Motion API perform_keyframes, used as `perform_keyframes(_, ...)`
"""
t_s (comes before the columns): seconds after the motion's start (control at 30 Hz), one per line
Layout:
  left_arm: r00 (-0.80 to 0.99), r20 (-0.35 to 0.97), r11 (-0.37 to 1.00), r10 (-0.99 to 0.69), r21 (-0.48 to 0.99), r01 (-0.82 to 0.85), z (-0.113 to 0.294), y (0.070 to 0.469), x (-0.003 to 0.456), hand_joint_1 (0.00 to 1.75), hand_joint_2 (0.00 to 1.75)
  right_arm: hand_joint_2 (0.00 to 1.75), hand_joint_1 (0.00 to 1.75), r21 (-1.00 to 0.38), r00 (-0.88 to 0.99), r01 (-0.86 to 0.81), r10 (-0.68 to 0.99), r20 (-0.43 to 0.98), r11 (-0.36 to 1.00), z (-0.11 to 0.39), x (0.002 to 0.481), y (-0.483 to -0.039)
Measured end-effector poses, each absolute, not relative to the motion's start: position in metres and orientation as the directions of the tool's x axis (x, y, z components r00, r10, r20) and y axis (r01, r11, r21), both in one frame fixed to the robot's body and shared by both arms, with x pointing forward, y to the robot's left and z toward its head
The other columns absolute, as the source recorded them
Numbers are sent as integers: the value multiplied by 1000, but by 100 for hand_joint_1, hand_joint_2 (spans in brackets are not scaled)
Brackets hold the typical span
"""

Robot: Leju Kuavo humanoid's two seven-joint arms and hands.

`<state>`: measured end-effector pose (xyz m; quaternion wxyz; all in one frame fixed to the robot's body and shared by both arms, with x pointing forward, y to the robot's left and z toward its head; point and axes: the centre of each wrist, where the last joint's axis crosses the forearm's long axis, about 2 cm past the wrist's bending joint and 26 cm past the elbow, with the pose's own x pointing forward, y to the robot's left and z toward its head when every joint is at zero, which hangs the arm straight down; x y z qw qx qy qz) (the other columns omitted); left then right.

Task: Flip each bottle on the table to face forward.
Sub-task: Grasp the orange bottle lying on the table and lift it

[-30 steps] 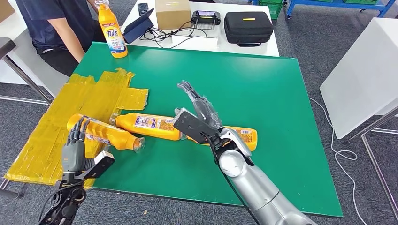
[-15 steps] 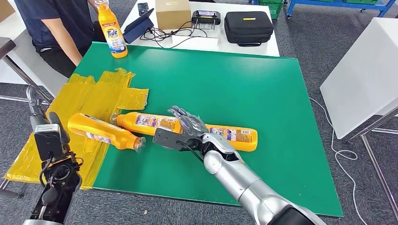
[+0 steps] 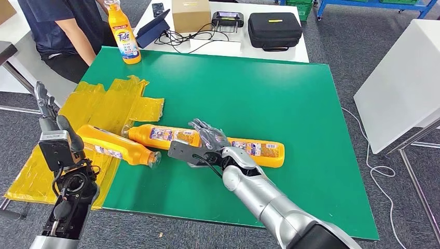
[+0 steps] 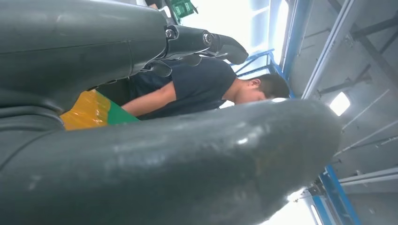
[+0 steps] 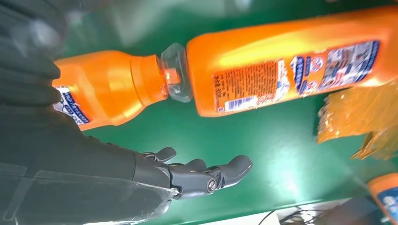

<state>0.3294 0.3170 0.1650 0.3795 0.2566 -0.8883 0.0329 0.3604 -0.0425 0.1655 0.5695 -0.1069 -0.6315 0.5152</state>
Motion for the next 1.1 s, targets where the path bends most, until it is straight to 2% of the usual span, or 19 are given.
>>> perform_keyframes(0.3,-633,666,895,-394,121,-430,181,302,345,0,0,175,0,-815,-320,-390,767,556,429,177,370,-40)
perform_keyframes(0.43,-647,650,895,-400,124,-428,181,299,347,0,0,0,0,-830,-320,-375,782,534,413,177,371,-38)
perform_keyframes(0.5,-646,646,890,-408,123,-439,178,298,346,0,0,0,0,-832,-328,-372,781,532,411,175,370,-39)
perform_keyframes(0.63,-617,667,880,-419,131,-457,162,302,333,0,0,175,0,-804,-353,-387,733,581,452,176,362,-55)
perform_keyframes(0.83,-569,712,875,-413,135,-466,141,322,304,0,0,175,0,-759,-391,-338,651,651,556,181,332,-136)
perform_keyframes(1.1,-547,722,864,-424,140,-484,135,339,284,0,0,175,0,-816,-339,-252,743,577,520,178,296,-220)
